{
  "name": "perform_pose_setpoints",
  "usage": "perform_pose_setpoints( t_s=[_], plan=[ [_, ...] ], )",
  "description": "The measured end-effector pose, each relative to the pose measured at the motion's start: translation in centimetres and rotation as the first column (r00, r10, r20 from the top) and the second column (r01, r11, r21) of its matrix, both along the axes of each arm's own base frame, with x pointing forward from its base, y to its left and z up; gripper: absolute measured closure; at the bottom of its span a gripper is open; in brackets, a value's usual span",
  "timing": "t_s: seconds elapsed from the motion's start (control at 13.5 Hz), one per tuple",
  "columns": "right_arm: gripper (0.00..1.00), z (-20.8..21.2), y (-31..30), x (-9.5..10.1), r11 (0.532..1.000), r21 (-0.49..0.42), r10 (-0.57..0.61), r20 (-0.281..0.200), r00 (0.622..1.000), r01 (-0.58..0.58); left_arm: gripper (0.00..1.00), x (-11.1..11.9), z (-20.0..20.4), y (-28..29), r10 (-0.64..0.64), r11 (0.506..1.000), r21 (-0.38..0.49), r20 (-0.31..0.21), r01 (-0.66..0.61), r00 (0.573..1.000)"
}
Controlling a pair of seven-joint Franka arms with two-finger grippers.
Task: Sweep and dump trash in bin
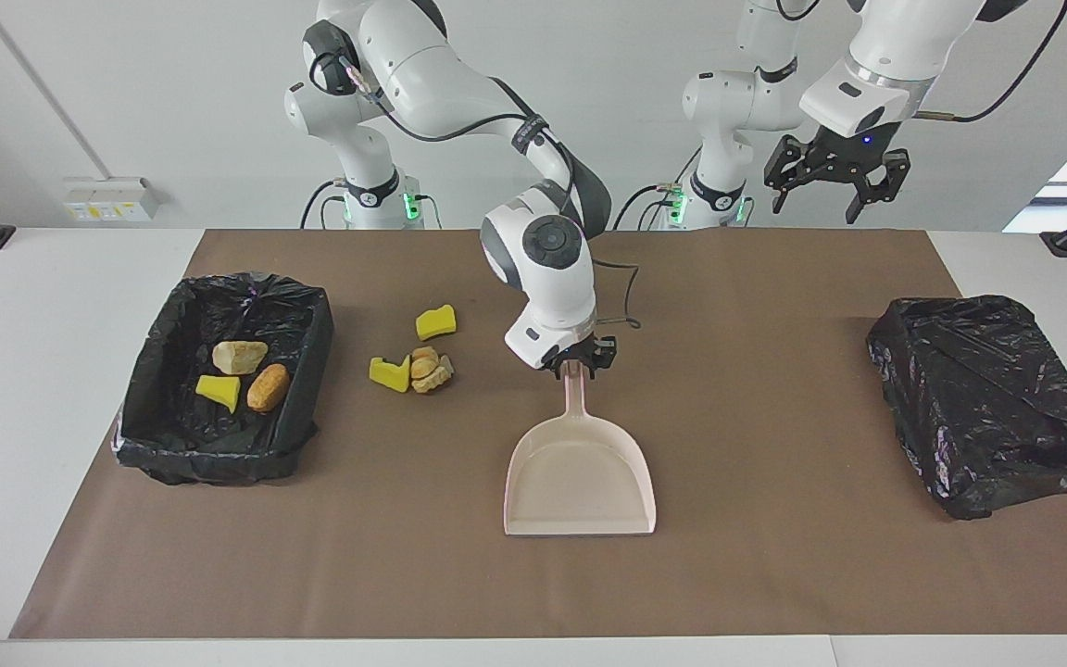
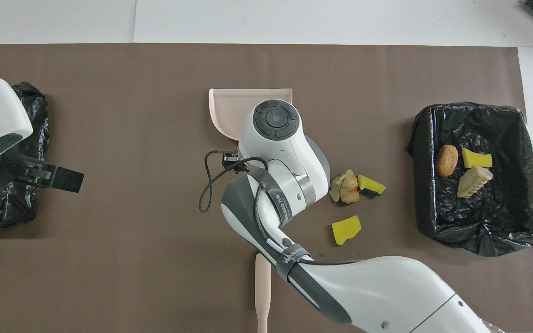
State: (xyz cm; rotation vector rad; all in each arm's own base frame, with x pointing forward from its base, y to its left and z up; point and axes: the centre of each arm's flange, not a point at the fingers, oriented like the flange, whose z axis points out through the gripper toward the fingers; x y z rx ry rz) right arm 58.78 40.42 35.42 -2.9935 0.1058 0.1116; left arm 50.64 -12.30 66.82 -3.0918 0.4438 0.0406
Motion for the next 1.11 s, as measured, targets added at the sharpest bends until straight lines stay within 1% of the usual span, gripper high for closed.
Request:
perform_pose_setpoints(
  t_s=[0.07, 0.15, 0.22, 0.37, 0.52, 0.59, 0.66, 0.81, 0.96, 1.11],
  plan=[
    [0.19, 0.1, 0.0, 0.0, 1.000, 0.001, 0.000, 0.001, 1.000, 0.000, 0.00, 0.3, 0.2, 0.0, 0.000, 1.000, 0.000, -0.004, 0.000, 1.000],
    [0.07, 0.3, 0.1, 0.0, 1.000, 0.001, 0.002, 0.001, 1.000, -0.002, 0.00, 0.4, 0.2, -0.1, 0.000, 1.000, 0.001, -0.009, 0.000, 1.000],
    [0.00, 1.0, 0.0, -0.3, 1.000, -0.006, 0.006, -0.011, 1.000, -0.006, 0.00, 0.6, 0.2, -0.1, 0.000, 1.000, 0.001, -0.011, 0.000, 1.000],
    [0.00, 3.2, -1.2, -1.0, 0.999, -0.033, 0.014, -0.055, 0.998, -0.016, 0.00, 0.6, 0.2, 0.1, 0.003, 1.000, 0.001, -0.013, -0.003, 1.000],
    [0.00, 6.8, -3.0, -2.1, 0.999, -0.032, 0.022, -0.068, 0.997, -0.024, 0.00, 0.8, 0.5, 1.0, 0.022, 1.000, 0.000, -0.009, -0.021, 1.000],
    [0.00, 8.8, -3.9, -3.2, 1.000, -0.019, 0.018, -0.077, 0.997, -0.020, 0.00, 0.9, 0.6, 1.8, 0.037, 0.999, 0.000, -0.008, -0.037, 0.999],
    [0.00, 10.5, -4.6, -4.8, 1.000, -0.007, 0.018, -0.087, 0.996, -0.019, 0.00, 1.1, 0.6, 2.6, 0.051, 0.999, -0.002, -0.007, -0.051, 0.999],
    [0.00, 12.9, -5.5, -9.1, 1.000, -0.001, 0.026, -0.102, 0.994, -0.027, 0.00, 1.2, 0.6, 3.6, 0.066, 0.998, -0.006, -0.008, -0.066, 0.998],
    [0.00, 13.3, -4.9, -14.4, 1.000, -0.019, 0.005, -0.131, 0.991, -0.007, 0.00, 1.2, 0.6, 3.7, 0.068, 0.998, -0.006, -0.008, -0.068, 0.998],
    [0.00, 12.3, -3.8, -19.4, 0.998, -0.049, -0.033, -0.154, 0.988, 0.026, 0.00, 1.2, 0.7, 3.6, 0.066, 0.998, -0.006, -0.008, -0.066, 0.998]
  ],
)
